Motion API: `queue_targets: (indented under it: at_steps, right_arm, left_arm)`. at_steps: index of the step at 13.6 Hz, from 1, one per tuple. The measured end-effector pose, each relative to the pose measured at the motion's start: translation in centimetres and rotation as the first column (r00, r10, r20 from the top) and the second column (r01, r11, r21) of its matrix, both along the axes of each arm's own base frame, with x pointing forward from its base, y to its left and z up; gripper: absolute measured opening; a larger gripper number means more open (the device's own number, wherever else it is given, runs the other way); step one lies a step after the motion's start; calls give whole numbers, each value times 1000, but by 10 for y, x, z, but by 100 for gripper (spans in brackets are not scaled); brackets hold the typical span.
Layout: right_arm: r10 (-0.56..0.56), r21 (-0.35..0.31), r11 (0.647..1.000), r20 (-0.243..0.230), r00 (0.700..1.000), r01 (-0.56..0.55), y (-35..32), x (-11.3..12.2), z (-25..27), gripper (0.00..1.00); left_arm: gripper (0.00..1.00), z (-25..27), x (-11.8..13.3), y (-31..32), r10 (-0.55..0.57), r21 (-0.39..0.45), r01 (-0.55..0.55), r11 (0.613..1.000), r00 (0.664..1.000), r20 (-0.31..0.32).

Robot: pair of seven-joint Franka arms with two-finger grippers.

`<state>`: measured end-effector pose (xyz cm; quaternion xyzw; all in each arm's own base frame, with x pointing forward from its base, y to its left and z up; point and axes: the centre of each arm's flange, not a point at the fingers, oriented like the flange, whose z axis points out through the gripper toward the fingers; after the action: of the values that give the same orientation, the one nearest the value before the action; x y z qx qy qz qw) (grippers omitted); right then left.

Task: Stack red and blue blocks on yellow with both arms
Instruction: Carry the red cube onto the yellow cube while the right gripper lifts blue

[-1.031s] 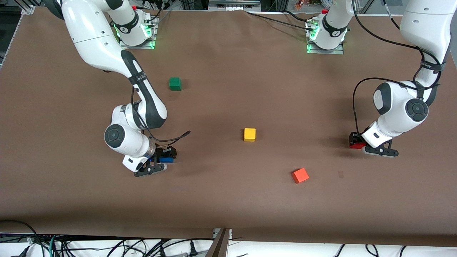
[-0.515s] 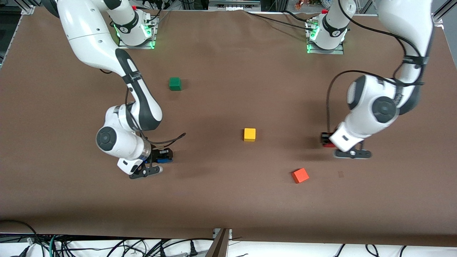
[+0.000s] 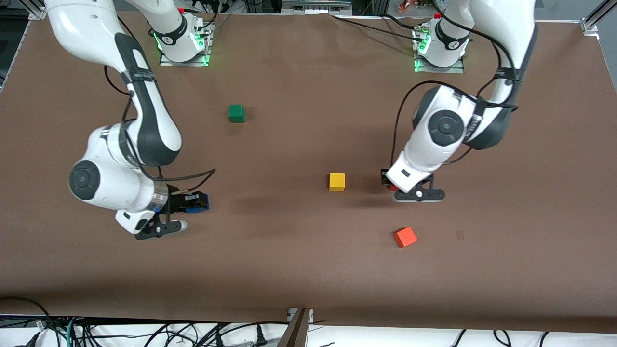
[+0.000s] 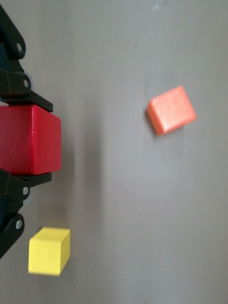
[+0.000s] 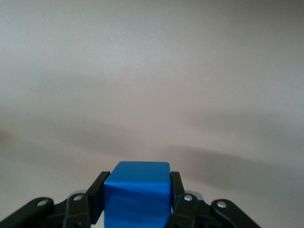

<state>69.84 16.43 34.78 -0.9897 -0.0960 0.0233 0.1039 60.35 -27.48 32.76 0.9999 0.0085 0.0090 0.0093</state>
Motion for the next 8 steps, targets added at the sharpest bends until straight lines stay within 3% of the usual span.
queue_targets:
  at_steps: [8]
  right_arm:
    - [4, -33, 999, -59, 998, -6, -22, -13, 85, 56]
  left_arm:
    - [56, -49, -32, -106, -76, 8, 76, 997, 996, -38]
